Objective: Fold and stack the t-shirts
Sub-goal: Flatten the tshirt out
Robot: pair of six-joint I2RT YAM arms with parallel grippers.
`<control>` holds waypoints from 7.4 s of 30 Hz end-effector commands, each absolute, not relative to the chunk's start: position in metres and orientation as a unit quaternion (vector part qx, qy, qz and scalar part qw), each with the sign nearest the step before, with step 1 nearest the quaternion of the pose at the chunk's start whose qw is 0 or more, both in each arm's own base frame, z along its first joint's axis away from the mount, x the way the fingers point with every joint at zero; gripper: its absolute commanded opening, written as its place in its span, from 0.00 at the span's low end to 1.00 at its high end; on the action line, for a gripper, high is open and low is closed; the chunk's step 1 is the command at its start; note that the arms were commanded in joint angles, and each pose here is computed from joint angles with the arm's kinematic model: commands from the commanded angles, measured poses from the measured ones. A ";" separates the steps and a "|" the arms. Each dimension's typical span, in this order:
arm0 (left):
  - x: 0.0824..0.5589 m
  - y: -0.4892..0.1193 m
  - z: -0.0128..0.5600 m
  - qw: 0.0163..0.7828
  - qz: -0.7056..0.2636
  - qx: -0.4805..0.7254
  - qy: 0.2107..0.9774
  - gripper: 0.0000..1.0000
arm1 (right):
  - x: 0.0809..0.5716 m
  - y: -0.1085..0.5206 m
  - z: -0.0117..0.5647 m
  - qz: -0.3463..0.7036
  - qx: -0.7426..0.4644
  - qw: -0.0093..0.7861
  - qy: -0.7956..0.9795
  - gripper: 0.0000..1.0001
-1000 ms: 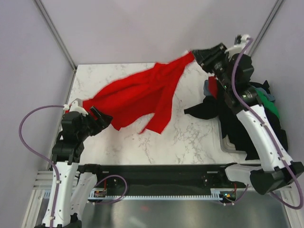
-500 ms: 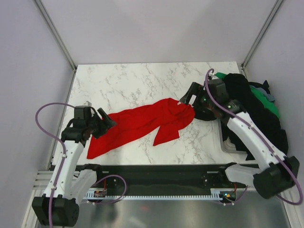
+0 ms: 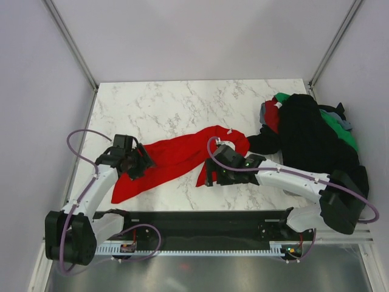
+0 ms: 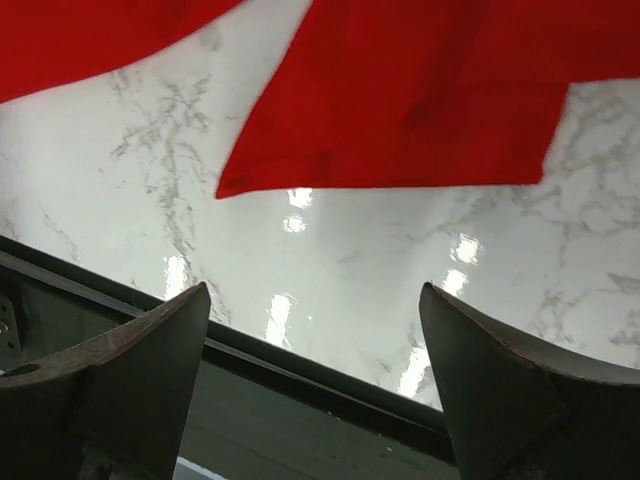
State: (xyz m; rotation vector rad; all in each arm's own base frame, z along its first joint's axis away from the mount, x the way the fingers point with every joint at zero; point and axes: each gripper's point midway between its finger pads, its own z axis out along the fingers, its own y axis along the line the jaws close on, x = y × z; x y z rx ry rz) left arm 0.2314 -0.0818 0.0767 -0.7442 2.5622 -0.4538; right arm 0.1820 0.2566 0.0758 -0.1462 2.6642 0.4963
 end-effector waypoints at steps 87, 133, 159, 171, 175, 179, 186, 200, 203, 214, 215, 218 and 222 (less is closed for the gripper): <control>0.210 -0.033 0.179 0.466 -0.170 -0.339 0.799 0.68 | 0.321 0.465 0.126 0.054 -0.184 0.381 0.904 0.09; 0.199 -0.044 0.071 0.333 -0.106 -0.385 0.854 0.66 | 0.348 0.389 0.097 0.238 -0.109 0.261 0.929 0.67; 0.202 -0.029 0.074 0.353 -0.075 -0.403 0.841 0.63 | 0.358 0.377 0.086 0.253 -0.094 0.253 0.929 0.68; 0.201 -0.023 0.072 0.356 -0.063 -0.408 0.838 0.63 | 0.357 0.389 0.088 0.270 -0.101 0.249 0.924 0.07; 0.205 -0.020 0.068 0.352 -0.047 -0.409 0.841 0.58 | 0.360 0.371 0.099 0.251 -0.098 0.267 0.925 0.00; 0.209 -0.017 0.060 0.337 -0.021 -0.410 0.847 0.50 | 0.367 0.333 0.114 0.229 -0.078 0.281 0.929 0.00; 0.220 -0.018 0.044 0.327 -0.006 -0.403 0.855 0.51 | 0.356 0.298 0.140 0.217 -0.080 0.296 0.927 0.00; 0.228 -0.046 0.029 0.289 -0.064 -0.407 0.864 0.59 | 0.337 0.298 0.123 0.236 -0.076 0.268 0.931 0.00; 0.228 -0.048 0.024 0.286 -0.068 -0.405 0.865 0.60 | 0.335 0.298 0.120 0.236 -0.077 0.263 0.932 0.00; 0.245 -0.069 0.006 0.267 -0.102 -0.397 0.872 0.11 | 0.334 0.294 0.112 0.227 -0.075 0.259 0.936 0.00; 0.253 -0.073 0.014 0.274 -0.111 -0.390 0.872 0.02 | 0.334 0.294 0.113 0.226 -0.075 0.261 0.936 0.00; 0.259 -0.078 0.037 0.286 -0.128 -0.379 0.871 0.02 | 0.337 0.292 0.121 0.224 -0.072 0.268 0.934 0.00; 0.260 -0.067 0.102 0.334 -0.124 -0.372 0.857 0.02 | 0.352 0.289 0.163 0.218 -0.073 0.303 0.925 0.00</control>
